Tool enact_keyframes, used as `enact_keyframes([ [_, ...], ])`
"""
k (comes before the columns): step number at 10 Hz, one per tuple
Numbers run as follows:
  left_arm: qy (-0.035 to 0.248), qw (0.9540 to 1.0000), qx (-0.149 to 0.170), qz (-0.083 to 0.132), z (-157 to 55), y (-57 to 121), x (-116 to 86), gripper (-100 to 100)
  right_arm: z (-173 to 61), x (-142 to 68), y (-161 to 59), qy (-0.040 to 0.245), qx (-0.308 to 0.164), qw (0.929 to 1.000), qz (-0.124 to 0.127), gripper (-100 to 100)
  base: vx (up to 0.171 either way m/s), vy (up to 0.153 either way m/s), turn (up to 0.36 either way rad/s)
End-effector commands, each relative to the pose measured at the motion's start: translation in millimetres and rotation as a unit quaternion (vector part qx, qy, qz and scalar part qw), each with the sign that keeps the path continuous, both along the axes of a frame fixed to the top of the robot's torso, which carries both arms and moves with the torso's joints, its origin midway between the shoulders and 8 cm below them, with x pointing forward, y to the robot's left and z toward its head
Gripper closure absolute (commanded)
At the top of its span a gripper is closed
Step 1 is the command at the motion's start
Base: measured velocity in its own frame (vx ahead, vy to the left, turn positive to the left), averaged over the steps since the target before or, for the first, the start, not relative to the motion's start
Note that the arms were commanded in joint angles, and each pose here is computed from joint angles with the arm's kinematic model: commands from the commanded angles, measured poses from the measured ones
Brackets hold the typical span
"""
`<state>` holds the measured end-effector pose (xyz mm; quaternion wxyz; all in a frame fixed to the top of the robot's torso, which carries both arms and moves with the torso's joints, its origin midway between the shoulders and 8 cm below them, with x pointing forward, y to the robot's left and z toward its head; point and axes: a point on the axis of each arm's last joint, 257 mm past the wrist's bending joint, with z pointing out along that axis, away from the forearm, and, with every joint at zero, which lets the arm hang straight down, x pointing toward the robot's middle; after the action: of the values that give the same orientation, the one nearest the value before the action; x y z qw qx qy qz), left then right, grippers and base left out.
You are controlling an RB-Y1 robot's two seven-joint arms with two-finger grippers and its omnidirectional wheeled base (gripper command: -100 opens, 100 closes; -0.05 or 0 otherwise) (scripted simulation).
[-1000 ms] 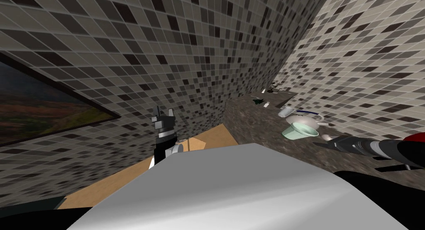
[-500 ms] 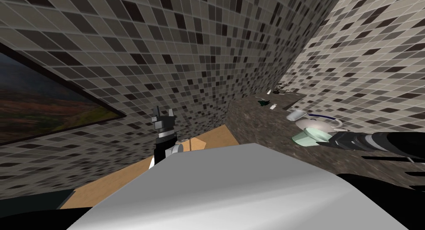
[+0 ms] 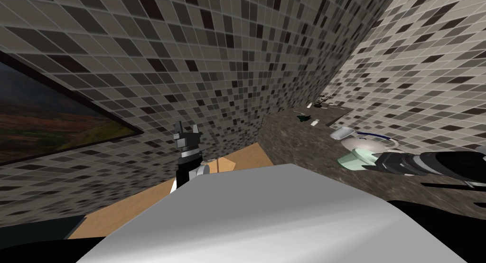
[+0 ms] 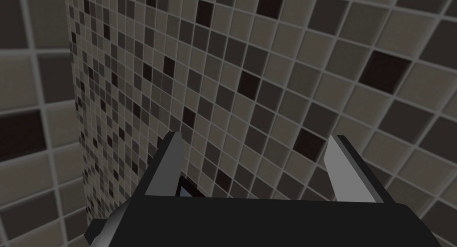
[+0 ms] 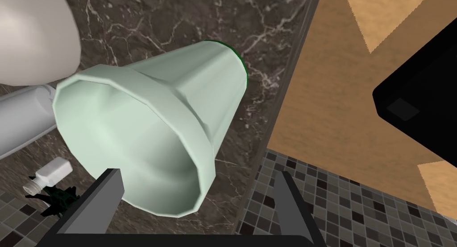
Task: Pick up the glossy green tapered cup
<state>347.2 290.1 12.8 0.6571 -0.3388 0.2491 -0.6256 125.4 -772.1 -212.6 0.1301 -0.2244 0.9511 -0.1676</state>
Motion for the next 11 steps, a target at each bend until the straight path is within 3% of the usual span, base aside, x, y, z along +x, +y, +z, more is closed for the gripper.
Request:
enact_keyframes([
  [1,0.000,1.0000,0.000,0.000,0.0,0.0,0.0,0,-9.0,-5.4,4.2,0.001,0.000,1.0000,-0.003,-100,0.017,-0.029,0.038],
  [5,0.000,1.0000,0.000,0.000,0.0,0.0,0.0,0,-18.9,-11.2,9.0,0.001,0.001,1.0000,-0.006,-100,0.028,-0.045,0.028],
  [6,0.000,1.0000,0.000,0.000,0.0,0.0,0.0,0,-19.2,-11.6,8.8,0.001,0.000,1.0000,-0.006,100,0.003,-0.005,0.000],
  [10,0.000,1.0000,0.000,0.000,0.0,0.0,0.0,0,-19.3,-11.7,9.0,0.001,0.000,1.0000,-0.007,100,0.000,0.000,0.000],
  [11,0.000,1.0000,0.000,0.000,0.0,0.0,0.0,0,-19.3,-11.8,9.0,0.001,0.000,1.0000,-0.007,0,0.000,0.000,0.000],
])
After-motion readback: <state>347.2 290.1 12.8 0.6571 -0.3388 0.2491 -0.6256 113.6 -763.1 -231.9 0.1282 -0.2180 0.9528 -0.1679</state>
